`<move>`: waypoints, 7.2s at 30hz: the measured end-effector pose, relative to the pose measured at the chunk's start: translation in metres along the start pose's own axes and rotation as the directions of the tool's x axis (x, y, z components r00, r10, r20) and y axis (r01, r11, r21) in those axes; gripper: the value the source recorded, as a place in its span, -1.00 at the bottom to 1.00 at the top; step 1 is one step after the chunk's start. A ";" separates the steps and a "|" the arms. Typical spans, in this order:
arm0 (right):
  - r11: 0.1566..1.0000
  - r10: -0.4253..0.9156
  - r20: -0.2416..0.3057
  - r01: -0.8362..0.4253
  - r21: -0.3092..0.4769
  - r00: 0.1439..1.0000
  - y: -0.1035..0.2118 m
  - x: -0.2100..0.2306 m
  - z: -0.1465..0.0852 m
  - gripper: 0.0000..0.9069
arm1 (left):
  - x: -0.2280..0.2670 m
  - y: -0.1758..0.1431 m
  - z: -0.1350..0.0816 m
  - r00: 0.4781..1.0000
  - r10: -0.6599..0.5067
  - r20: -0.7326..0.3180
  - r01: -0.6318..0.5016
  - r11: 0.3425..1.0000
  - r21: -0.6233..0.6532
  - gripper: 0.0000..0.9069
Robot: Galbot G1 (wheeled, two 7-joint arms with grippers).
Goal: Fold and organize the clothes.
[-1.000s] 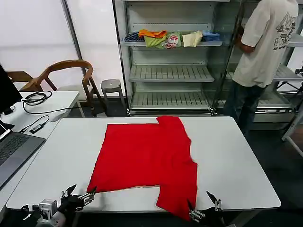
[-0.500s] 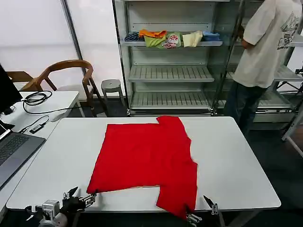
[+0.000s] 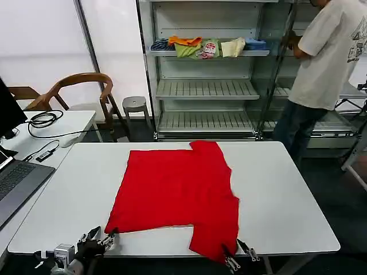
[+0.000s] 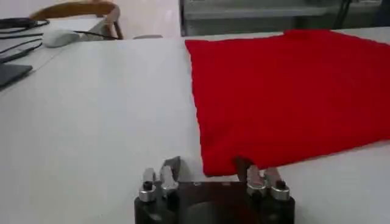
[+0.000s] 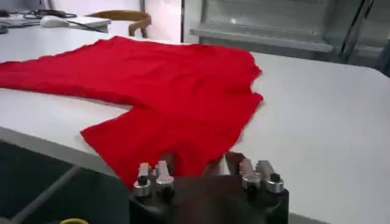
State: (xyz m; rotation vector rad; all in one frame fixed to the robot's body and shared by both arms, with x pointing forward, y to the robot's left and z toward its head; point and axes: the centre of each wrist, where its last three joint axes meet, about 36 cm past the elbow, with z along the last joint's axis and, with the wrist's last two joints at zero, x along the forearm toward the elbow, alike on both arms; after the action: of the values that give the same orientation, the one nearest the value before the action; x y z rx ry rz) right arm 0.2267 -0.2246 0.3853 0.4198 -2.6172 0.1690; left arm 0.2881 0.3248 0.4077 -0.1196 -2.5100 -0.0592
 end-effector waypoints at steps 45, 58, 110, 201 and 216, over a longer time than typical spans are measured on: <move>1.000 -0.003 0.205 -0.002 0.023 0.979 -0.038 -0.107 -0.105 -1.00 | -0.052 0.022 -0.055 0.960 0.102 0.259 -0.132 0.986 0.100 -1.00; 0.998 0.007 0.214 -0.020 0.059 0.977 -0.050 -0.158 -0.122 -1.00 | -0.095 0.039 -0.065 0.960 0.085 0.267 -0.123 0.984 0.131 -1.00; 0.989 0.114 0.209 -0.132 0.073 0.971 -0.083 -0.219 -0.124 1.00 | -0.130 0.065 -0.078 0.964 0.050 0.262 -0.070 0.995 0.065 1.00; 0.993 0.092 0.087 -0.084 -0.088 0.992 -0.056 -0.110 -0.067 -1.00 | -0.074 0.008 -0.036 0.993 -0.019 0.115 0.013 0.998 0.055 -0.96; 0.993 0.096 0.079 -0.090 -0.080 0.992 -0.041 -0.060 -0.051 -1.00 | -0.024 -0.007 -0.013 0.995 -0.003 0.103 -0.002 0.999 0.045 -0.96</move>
State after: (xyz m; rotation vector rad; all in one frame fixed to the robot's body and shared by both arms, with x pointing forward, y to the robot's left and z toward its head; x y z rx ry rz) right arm 0.3125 -0.2375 0.4027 0.2842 -2.7159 0.0830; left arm 0.3143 0.3152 0.4041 -0.1064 -2.6129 0.0033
